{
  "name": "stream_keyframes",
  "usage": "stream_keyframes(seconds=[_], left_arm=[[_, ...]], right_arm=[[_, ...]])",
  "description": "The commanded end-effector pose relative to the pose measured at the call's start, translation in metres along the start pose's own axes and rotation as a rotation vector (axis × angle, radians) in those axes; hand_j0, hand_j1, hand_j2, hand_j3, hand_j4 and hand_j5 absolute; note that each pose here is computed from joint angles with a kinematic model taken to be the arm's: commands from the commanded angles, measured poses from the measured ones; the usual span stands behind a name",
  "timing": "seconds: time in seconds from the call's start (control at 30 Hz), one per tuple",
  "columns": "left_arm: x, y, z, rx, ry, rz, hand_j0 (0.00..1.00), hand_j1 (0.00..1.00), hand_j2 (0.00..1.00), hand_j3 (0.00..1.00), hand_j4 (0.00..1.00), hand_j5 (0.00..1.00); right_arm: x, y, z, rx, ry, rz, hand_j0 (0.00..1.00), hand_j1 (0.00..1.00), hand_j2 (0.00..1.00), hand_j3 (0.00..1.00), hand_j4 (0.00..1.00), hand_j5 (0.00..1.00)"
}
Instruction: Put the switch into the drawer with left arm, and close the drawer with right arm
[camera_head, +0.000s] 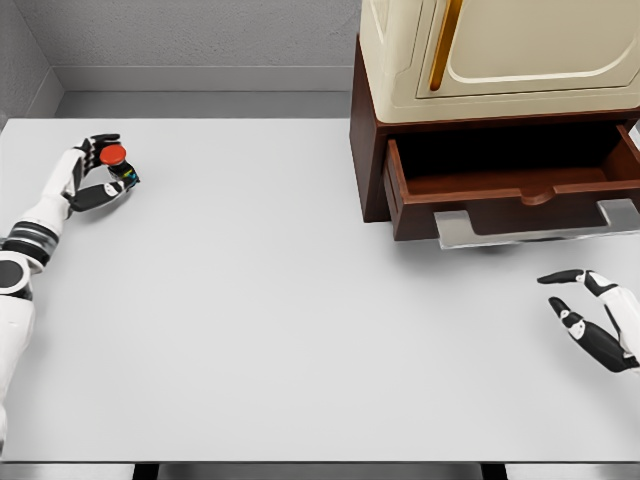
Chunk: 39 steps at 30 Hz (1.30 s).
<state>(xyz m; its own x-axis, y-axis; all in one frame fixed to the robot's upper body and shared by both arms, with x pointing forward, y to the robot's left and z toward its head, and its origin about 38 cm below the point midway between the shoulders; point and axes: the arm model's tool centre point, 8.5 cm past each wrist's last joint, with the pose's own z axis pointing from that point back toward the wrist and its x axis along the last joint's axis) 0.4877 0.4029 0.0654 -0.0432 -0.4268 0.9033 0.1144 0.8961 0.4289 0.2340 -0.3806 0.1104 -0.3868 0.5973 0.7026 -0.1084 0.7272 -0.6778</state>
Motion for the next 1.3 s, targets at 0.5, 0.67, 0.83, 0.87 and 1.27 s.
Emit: stream_keyframes(seconds=[0.5, 0.67, 0.83, 0.87, 1.27], left_arm=[[0.011, -0.006, -0.007, -0.007, -0.031, 0.004, 0.39, 0.39, 0.39, 0.39, 0.39, 0.39], [0.055, -0.006, -0.021, -0.012, -0.175, -0.024, 0.39, 0.39, 0.39, 0.39, 0.39, 0.39], [0.087, -0.016, -0.016, -0.037, -0.301, -0.051, 0.39, 0.39, 0.39, 0.39, 0.39, 0.39], [0.098, -0.018, -0.015, -0.042, -0.338, -0.058, 0.39, 0.39, 0.39, 0.39, 0.39, 0.39], [0.14, -0.066, -0.001, -0.16, -0.494, -0.082, 0.39, 0.39, 0.39, 0.39, 0.39, 0.39]], right_arm=[[0.005, -0.001, 0.0, -0.048, -0.008, -0.044, 0.55, 0.55, 0.55, 0.55, 0.55, 0.55], [0.005, -0.001, 0.0, -0.047, -0.008, -0.043, 0.55, 0.55, 0.55, 0.55, 0.55, 0.55], [0.005, -0.001, 0.0, -0.048, -0.008, -0.044, 0.55, 0.55, 0.55, 0.55, 0.55, 0.55], [0.005, -0.001, 0.0, -0.048, -0.008, -0.044, 0.55, 0.55, 0.55, 0.55, 0.55, 0.55], [0.005, 0.011, 0.001, -0.075, 0.0, -0.082, 0.55, 0.55, 0.55, 0.55, 0.55, 0.55]])
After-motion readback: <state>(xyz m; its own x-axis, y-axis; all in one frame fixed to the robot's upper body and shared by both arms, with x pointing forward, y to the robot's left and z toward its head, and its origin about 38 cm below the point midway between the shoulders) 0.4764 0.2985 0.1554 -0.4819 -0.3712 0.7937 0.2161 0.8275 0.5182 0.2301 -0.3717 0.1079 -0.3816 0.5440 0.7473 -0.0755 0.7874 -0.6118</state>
